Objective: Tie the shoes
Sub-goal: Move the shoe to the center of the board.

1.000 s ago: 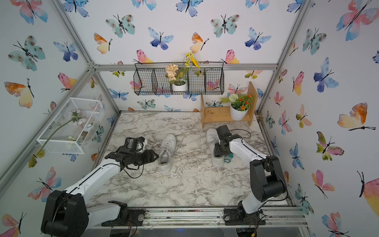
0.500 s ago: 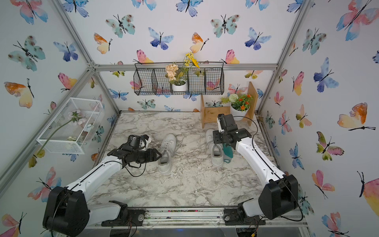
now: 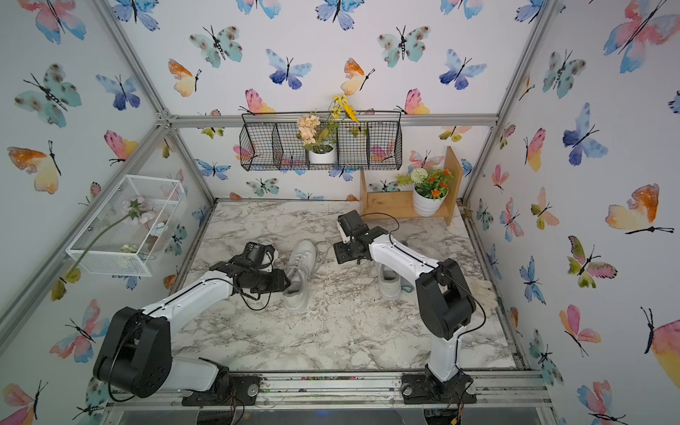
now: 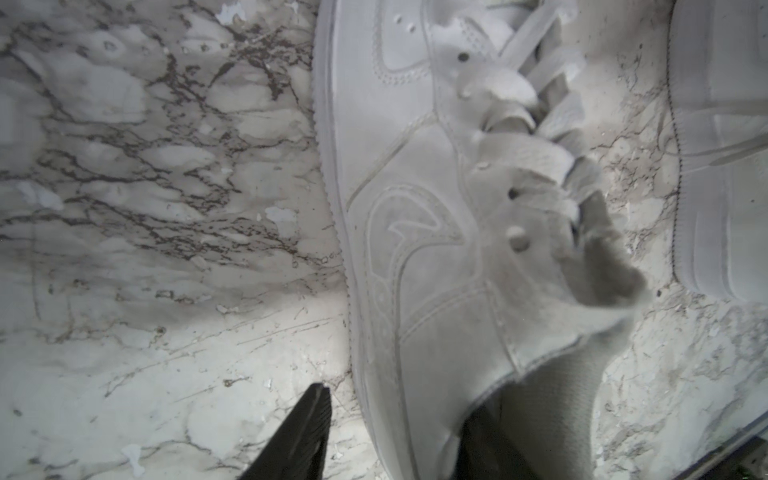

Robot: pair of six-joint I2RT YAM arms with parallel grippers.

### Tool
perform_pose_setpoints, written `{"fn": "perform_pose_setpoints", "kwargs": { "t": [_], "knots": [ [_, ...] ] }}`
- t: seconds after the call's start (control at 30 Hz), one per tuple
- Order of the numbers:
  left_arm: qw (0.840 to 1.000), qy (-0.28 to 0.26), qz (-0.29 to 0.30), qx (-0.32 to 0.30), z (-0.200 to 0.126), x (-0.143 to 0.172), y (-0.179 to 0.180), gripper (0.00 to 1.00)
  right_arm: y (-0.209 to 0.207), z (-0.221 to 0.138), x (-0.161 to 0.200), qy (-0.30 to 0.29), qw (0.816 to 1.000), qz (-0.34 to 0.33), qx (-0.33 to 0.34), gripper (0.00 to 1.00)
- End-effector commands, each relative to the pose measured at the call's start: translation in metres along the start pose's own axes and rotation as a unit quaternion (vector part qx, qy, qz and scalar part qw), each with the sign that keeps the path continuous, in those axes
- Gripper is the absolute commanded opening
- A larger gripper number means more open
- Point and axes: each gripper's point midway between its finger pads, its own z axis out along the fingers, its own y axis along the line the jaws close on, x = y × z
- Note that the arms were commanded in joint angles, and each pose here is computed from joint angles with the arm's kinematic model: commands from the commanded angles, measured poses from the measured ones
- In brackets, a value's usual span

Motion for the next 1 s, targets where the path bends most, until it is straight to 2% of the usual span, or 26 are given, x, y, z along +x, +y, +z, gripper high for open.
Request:
{"fn": "perform_pose_setpoints", "kwargs": {
  "t": [0.0, 0.13, 0.27, 0.53, 0.73, 0.8, 0.97],
  "knots": [
    [0.999, -0.006, -0.018, -0.048, 0.005, 0.004, 0.022, 0.32, 0.007, 0.020, -0.028, -0.031, 0.999, 0.020, -0.005, 0.65],
    [0.998, -0.021, -0.031, -0.054, 0.001, 0.001, 0.023, 0.12, 0.006, 0.053, -0.036, -0.035, 0.999, 0.031, 0.007, 0.66],
    [0.995, -0.037, -0.038, -0.086, -0.013, -0.004, 0.032, 0.02, 0.008, 0.081, -0.034, -0.017, 0.999, 0.034, 0.016, 0.67],
    [0.991, -0.047, -0.041, -0.116, -0.034, -0.002, 0.039, 0.00, 0.020, 0.112, -0.025, 0.003, 0.999, 0.020, 0.027, 0.67],
    [0.992, -0.042, -0.039, -0.112, -0.039, 0.000, 0.037, 0.00, 0.016, 0.126, -0.010, 0.026, 0.998, 0.010, 0.055, 0.66],
    [0.992, -0.039, -0.041, -0.109, -0.038, 0.002, 0.036, 0.00, 0.012, 0.128, -0.002, 0.036, 0.997, 0.008, 0.063, 0.59],
    [0.993, -0.031, -0.049, -0.106, -0.038, 0.011, 0.034, 0.00, 0.001, 0.114, 0.009, 0.040, 0.995, 0.006, 0.087, 0.21]
  ]
}}
